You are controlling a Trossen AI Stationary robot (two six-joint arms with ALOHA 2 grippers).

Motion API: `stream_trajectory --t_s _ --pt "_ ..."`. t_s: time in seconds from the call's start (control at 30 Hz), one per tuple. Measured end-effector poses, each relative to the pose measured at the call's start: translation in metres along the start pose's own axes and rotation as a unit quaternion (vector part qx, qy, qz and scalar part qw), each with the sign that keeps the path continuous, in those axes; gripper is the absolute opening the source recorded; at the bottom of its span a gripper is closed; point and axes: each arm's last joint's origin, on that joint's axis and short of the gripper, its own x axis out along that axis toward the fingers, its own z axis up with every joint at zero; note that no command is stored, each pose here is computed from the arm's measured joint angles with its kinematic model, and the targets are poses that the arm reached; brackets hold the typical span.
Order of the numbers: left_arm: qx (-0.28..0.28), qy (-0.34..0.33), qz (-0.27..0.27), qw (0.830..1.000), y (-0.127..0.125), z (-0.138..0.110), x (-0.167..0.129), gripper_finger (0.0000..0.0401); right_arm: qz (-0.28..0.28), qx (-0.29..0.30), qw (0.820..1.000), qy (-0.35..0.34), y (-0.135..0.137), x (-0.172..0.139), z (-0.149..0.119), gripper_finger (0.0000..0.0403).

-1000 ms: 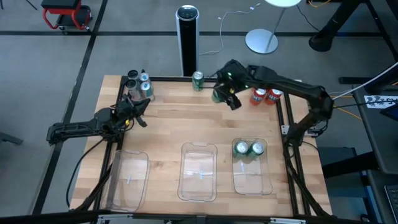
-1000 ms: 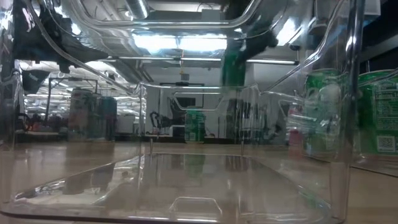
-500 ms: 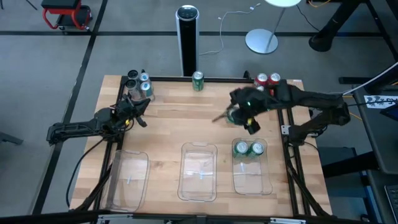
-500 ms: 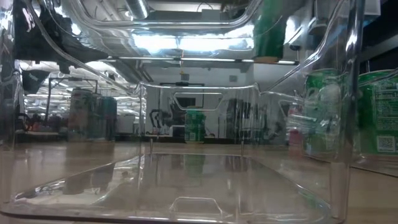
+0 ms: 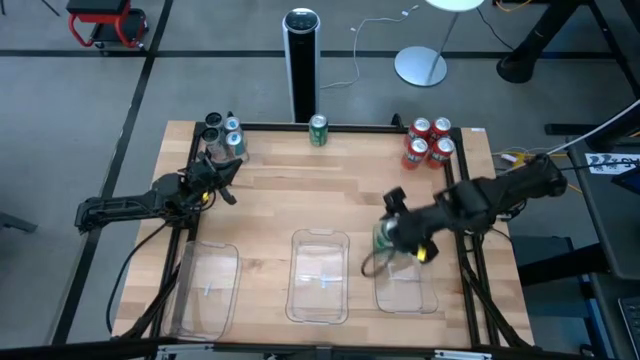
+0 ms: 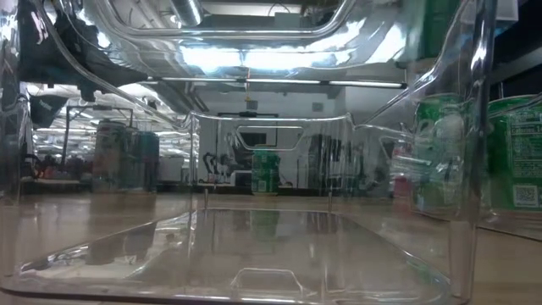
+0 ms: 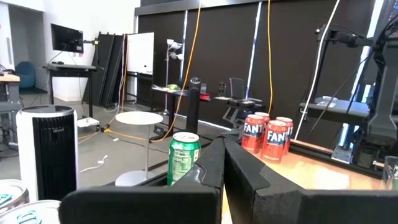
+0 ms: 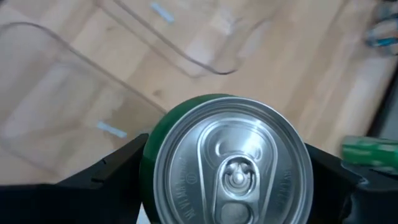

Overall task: Sort soda cans
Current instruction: Put the right green soda can into the right transparent bin

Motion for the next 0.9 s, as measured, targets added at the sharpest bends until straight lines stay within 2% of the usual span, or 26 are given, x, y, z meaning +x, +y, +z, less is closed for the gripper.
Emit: stream_trajectory --t_s 0.23,0.5,0.9 --pt "-0.002 0.000 0.000 1.000 0.000 0.000 0.000 0.0000 0.013 0.036 0.999 0.016 0.044 0.008 0.001 0.0310" --pt "-0.001 -0.003 0.000 1.000 0.000 0.001 0.000 0.0000 -0.004 0.078 0.997 0.014 0.085 0.006 -0.001 0.0310" --pt "0.005 -0.015 0.000 1.000 0.000 0.003 0.000 0.0000 -0.007 0.135 0.989 0.058 0.130 0.034 -0.027 0.0310"
